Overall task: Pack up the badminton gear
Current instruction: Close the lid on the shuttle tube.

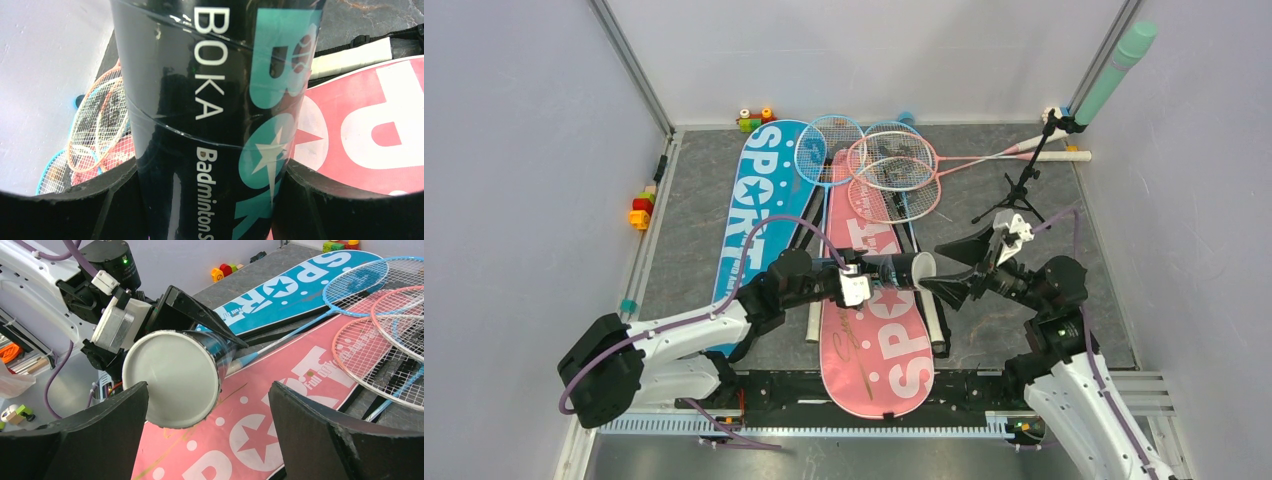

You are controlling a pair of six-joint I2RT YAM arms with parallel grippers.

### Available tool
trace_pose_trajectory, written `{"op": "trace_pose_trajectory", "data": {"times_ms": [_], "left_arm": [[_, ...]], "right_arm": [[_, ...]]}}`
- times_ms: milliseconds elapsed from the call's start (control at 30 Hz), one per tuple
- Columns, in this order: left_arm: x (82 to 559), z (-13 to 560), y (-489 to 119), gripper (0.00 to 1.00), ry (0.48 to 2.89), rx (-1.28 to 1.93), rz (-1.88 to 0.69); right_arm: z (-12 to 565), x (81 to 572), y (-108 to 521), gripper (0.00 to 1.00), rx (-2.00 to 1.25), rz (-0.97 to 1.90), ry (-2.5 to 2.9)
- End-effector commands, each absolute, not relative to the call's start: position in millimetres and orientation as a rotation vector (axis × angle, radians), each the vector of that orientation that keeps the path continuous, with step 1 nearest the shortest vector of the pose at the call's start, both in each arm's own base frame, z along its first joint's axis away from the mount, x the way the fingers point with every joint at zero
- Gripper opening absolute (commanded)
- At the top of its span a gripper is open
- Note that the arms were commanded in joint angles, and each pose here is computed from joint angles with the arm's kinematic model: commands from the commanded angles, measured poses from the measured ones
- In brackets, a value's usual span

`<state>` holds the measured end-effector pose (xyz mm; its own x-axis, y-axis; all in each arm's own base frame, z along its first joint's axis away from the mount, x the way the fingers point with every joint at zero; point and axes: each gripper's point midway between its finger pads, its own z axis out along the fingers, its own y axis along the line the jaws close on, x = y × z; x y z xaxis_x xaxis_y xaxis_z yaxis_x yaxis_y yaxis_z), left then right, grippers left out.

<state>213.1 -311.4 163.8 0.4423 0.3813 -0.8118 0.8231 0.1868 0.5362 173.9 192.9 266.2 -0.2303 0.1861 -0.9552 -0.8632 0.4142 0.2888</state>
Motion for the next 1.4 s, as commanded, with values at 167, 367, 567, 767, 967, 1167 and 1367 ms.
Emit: {"op": "trace_pose_trajectory", "data": {"times_ms": [167,367,567,767,967,1167,1367], "left_arm": [[192,176,-325,0.03,1.116,1.421,-0.594],[191,182,-321,0.03,1.106,1.397,-0.591],[188,195,-315,0.02,1.083,1.349,-0.589],[200,213,-309,0.02,1.121,1.259,-0.544],[238,259,-294,0.02,1.229,1.016,-0.419],[272,295,-258,0.02,1.429,0.747,-0.258],[313,312,-210,0.02,1.549,0.488,0.063]], "right_arm": [[228,208,201,0.94,-0.474,0.997,1.623],[198,228,197,0.82,-0.353,0.884,1.742],[191,233,181,0.70,-0.277,0.803,1.767],[208,229,185,0.76,-0.350,0.808,1.734],[334,218,192,0.97,-0.497,0.816,1.435],[389,215,133,0.98,-0.296,0.565,1.279],[342,227,93,0.98,0.002,0.495,1.258]]}}
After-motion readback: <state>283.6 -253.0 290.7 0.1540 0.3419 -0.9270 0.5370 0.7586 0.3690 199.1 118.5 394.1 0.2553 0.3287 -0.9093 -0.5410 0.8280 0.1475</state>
